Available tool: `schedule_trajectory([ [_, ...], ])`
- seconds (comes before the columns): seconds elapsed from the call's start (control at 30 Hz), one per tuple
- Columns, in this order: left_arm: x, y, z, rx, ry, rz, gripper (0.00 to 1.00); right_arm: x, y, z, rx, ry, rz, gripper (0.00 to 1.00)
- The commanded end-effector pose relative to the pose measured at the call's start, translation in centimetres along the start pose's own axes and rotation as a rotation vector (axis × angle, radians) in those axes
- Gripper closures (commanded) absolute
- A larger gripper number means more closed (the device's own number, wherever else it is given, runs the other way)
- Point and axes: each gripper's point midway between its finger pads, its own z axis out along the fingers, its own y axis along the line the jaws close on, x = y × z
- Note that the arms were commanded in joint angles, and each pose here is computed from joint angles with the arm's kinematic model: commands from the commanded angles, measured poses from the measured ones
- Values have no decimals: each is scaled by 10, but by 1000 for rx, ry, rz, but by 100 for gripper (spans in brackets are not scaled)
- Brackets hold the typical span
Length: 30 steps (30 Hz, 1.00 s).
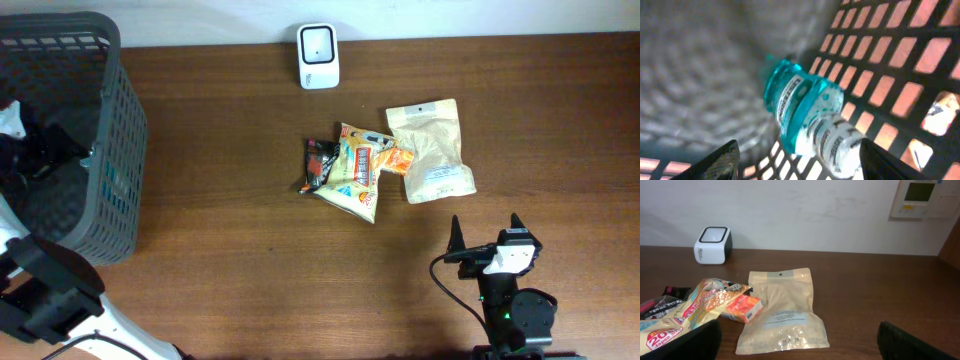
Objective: Scan the item barcode
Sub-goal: 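Reach the left gripper into the basket and grasp the teal Listerine bottle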
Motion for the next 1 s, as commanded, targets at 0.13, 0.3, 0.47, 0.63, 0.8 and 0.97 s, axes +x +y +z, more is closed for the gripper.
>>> schedule_trajectory([
  [0.13,-3,-40,27,30,-4,139,27,4,-3,0,14,6,4,2],
  [0.3,-6,-43,28,21,-14,153,33,4,-3,0,14,6,4,2],
  [0.47,-5,-43,28,21,-10,152,39,4,-3,0,14,6,4,2],
  [0.63,6,-20,37,-88,46,117,48,4,-3,0,14,6,4,2],
  [0.8,8,-18,40,-93,53,116,55,3,-3,0,14,5,4,2],
  [0.97,7,-11,42,-125,59,115,61,4,-3,0,14,6,4,2],
])
